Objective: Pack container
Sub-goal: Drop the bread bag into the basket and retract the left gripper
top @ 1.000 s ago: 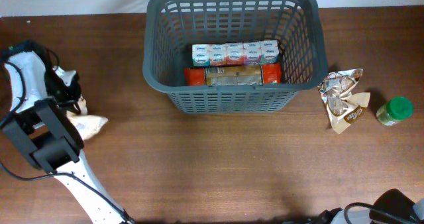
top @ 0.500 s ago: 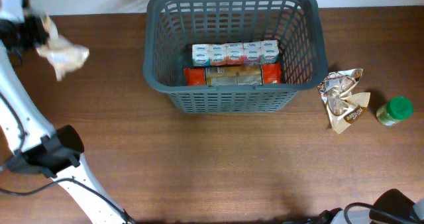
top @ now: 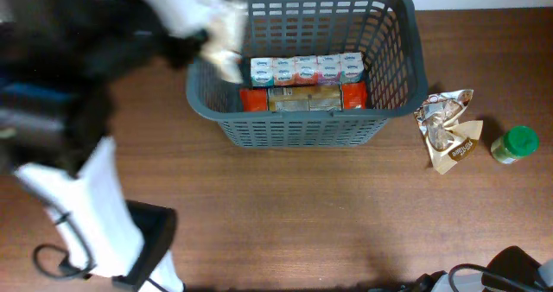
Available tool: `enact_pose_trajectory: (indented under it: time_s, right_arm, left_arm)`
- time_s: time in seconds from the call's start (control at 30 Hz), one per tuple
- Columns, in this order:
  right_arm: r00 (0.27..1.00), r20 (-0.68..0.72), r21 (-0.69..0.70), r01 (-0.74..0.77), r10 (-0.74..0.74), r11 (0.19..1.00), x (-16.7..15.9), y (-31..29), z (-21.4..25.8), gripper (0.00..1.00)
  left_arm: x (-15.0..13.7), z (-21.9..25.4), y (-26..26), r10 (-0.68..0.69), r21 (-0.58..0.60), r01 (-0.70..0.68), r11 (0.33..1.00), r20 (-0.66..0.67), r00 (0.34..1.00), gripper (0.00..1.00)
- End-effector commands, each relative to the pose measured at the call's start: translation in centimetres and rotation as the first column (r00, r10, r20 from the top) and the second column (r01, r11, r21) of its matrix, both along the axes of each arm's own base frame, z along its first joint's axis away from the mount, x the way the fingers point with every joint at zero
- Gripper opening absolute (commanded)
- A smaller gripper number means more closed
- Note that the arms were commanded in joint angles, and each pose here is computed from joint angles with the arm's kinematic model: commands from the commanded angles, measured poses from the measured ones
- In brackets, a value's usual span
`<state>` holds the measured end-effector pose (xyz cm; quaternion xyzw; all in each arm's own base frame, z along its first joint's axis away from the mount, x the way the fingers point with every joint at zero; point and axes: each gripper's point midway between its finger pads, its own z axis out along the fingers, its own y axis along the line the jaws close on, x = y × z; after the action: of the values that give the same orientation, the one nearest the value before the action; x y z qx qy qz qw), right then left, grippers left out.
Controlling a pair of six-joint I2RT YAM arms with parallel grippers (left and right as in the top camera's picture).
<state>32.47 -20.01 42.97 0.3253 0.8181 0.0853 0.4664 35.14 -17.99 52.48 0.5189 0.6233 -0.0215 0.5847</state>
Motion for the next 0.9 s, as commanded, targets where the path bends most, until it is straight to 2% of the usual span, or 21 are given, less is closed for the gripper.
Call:
enact_pose_trajectory:
  time_s: [0.0, 0.17, 0.27, 0.5, 0.6, 0.63, 0.67, 0.73, 0.77, 0.87]
  right_arm:
    - [1.000, 0.001, -0.005, -0.002, 0.002, 1.000, 0.0, -0.1, 0.1, 0.99]
    - [1.000, 0.001, -0.005, -0.002, 0.002, 1.000, 0.0, -0.1, 0.1, 0.99]
    - [1.000, 0.001, -0.005, -0.003, 0.003, 1.000, 0.0, -0.1, 0.1, 0.99]
    - [1.000, 0.001, -0.005, -0.002, 0.002, 1.000, 0.0, -0.1, 0.1, 0.99]
    - [1.000, 0.001, -0.005, -0.002, 0.002, 1.000, 0.0, -0.1, 0.1, 0.99]
    - [1.000, 0.001, -0.005, -0.002, 0.002, 1.000, 0.0, -0.1, 0.1, 0.99]
    - [1.000, 0.001, -0.005, -0.003, 0.003, 1.000, 0.0, -0.1, 0.1, 0.99]
    - [1.000, 0.001, -0.005, -0.002, 0.002, 1.000, 0.0, -0.1, 0.1, 0.99]
    - [1.000, 0.001, -0.005, -0.002, 0.002, 1.000, 0.0, -0.1, 0.1, 0.99]
    - [1.000, 0.001, -0.005, -0.002, 0.002, 1.000, 0.0, -0.1, 0.1, 0.99]
  left_arm:
    - [4.8, -6.6, -5.0, 0.004, 0.199, 0.007, 0.980, -0.055, 0.998, 0.02]
    - [9.9, -17.6, -10.1, 0.050, 0.325, 0.030, 0.945, -0.236, 0.971, 0.02]
    - [11.6, -22.9, -12.6, 0.042, 0.362, 0.073, 0.929, -0.300, 0.953, 0.02]
    - [11.0, -30.6, -16.3, 0.039, 0.420, 0.155, 0.894, -0.418, 0.908, 0.02]
    - [8.4, -34.3, -17.6, 0.037, 0.470, 0.237, 0.850, -0.502, 0.864, 0.02]
    - [8.2, -34.6, -17.4, 0.064, 0.487, 0.224, 0.844, -0.506, 0.860, 0.28]
    - [8.7, -34.3, -16.8, 0.145, 0.515, 0.143, 0.845, -0.479, 0.866, 0.99]
    - [10.4, -31.6, -14.5, 0.334, 0.550, -0.089, 0.830, -0.362, 0.870, 0.99]
    - [11.0, -27.4, -12.9, 0.416, 0.482, -0.237, 0.843, -0.308, 0.856, 0.99]
    - [10.7, -16.5, -8.1, 0.490, 0.210, -0.446, 0.870, -0.280, 0.825, 0.99]
